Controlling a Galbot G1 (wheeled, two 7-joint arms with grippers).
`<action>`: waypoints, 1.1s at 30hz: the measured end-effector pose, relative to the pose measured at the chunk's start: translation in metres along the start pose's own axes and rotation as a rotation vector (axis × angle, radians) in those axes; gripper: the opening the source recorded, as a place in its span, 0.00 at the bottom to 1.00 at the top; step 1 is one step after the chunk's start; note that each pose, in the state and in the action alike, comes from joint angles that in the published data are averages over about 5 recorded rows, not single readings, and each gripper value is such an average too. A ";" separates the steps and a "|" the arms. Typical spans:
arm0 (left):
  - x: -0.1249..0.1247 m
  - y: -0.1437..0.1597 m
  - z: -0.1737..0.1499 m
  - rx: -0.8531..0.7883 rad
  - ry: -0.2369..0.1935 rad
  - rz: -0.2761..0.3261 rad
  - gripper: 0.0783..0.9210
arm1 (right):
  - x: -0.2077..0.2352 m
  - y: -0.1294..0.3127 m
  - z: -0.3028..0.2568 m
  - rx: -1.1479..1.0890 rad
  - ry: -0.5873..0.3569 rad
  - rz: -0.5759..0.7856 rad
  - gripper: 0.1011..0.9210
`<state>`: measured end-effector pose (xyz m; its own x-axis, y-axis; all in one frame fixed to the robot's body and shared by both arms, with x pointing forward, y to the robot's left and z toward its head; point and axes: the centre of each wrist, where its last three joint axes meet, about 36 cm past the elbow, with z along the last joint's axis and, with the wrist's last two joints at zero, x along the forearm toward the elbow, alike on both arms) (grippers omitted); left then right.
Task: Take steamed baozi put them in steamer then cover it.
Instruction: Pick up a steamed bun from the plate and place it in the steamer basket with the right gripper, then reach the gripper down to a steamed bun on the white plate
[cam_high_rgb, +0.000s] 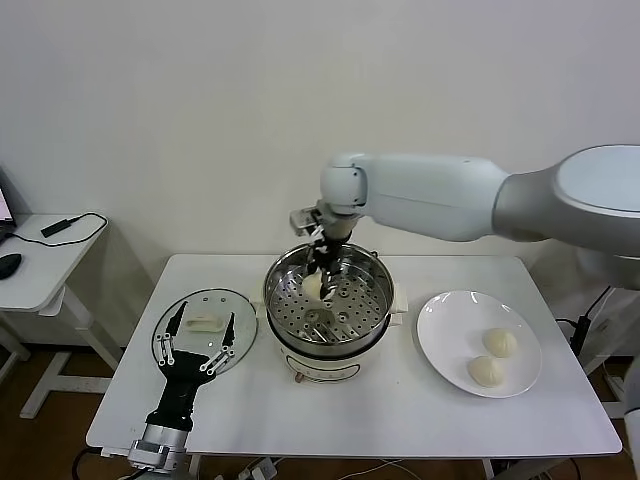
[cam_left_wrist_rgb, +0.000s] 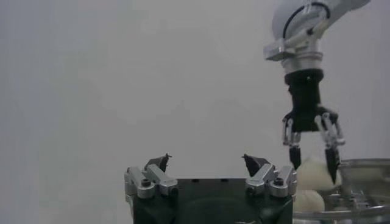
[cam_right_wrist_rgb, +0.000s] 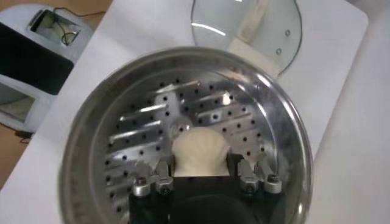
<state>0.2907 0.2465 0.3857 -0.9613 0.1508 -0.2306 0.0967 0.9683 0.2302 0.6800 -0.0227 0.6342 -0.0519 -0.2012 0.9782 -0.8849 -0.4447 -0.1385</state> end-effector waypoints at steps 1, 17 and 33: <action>0.000 0.000 0.000 0.000 0.000 -0.001 0.88 | -0.003 0.000 -0.003 0.001 -0.001 0.001 0.61; 0.001 0.005 0.004 -0.009 0.000 -0.009 0.88 | -0.042 -0.002 -0.024 -0.003 -0.007 -0.004 0.66; 0.002 0.007 0.003 -0.011 0.003 -0.017 0.88 | -0.018 0.007 -0.010 0.014 -0.019 0.019 0.88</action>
<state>0.2901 0.2538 0.3842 -0.9636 0.1333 -0.2316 0.0771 0.9685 0.2368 0.6703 -0.0134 0.6170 -0.0594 -0.2263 0.9723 -0.8774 -0.4527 -0.1589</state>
